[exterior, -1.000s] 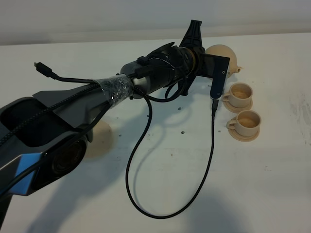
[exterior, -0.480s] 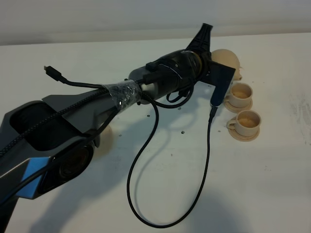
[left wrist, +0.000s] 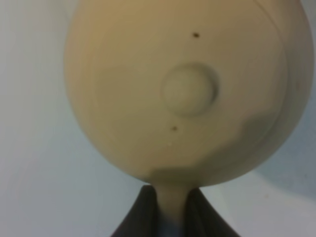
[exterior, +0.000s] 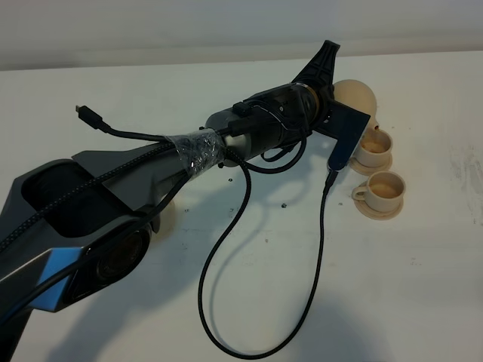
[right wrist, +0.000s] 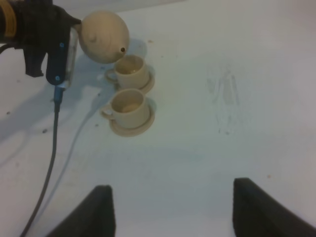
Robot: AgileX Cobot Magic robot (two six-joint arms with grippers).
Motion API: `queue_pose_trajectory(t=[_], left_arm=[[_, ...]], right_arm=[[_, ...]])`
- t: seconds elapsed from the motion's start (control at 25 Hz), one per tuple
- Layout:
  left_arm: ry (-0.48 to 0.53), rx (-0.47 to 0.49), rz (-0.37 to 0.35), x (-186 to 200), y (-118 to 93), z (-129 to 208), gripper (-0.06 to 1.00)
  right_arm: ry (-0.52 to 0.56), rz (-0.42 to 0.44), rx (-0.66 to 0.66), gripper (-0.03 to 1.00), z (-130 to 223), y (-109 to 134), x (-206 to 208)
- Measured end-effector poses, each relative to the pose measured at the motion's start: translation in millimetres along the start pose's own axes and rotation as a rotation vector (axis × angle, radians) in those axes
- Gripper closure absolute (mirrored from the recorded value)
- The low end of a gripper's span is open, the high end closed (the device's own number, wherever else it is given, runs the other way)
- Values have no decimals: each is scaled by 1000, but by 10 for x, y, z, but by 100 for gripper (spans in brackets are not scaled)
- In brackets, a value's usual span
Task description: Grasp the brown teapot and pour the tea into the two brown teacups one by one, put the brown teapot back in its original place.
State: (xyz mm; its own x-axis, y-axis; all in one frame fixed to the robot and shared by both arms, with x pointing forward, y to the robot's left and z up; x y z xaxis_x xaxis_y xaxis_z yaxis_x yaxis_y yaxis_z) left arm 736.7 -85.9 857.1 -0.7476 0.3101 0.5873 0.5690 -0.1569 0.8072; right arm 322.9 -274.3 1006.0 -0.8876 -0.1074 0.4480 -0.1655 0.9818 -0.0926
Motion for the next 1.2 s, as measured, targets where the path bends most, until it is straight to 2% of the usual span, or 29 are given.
queue_pose_trajectory(t=[0.48, 0.84, 1.2], left_arm=[[13, -57, -23, 2, 39, 11, 84], [42, -90, -80, 10, 152, 59, 84], [7, -91, -93, 13, 172, -18, 84]], right_arm=[[0, 0, 0, 43, 0, 0, 0], [0, 0, 0, 43, 0, 0, 0], [0, 0, 0, 43, 0, 0, 0]])
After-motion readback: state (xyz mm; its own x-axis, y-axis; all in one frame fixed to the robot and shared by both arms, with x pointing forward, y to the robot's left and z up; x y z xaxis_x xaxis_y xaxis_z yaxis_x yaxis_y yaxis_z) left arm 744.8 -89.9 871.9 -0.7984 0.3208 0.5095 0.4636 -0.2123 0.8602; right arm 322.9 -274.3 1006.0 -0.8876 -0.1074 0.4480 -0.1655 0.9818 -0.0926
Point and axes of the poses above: a point on each arm's last joint axis where the gripper is mounted, x pointing back along that axis away from the gripper, y along the wrist's bending axis when the last joint is at zero, z = x × y, the point moved 10 cm from there along -x, pointing out along that axis toward the gripper, and after that the axes turned 13 degrees about x, right-handed, at the moved point
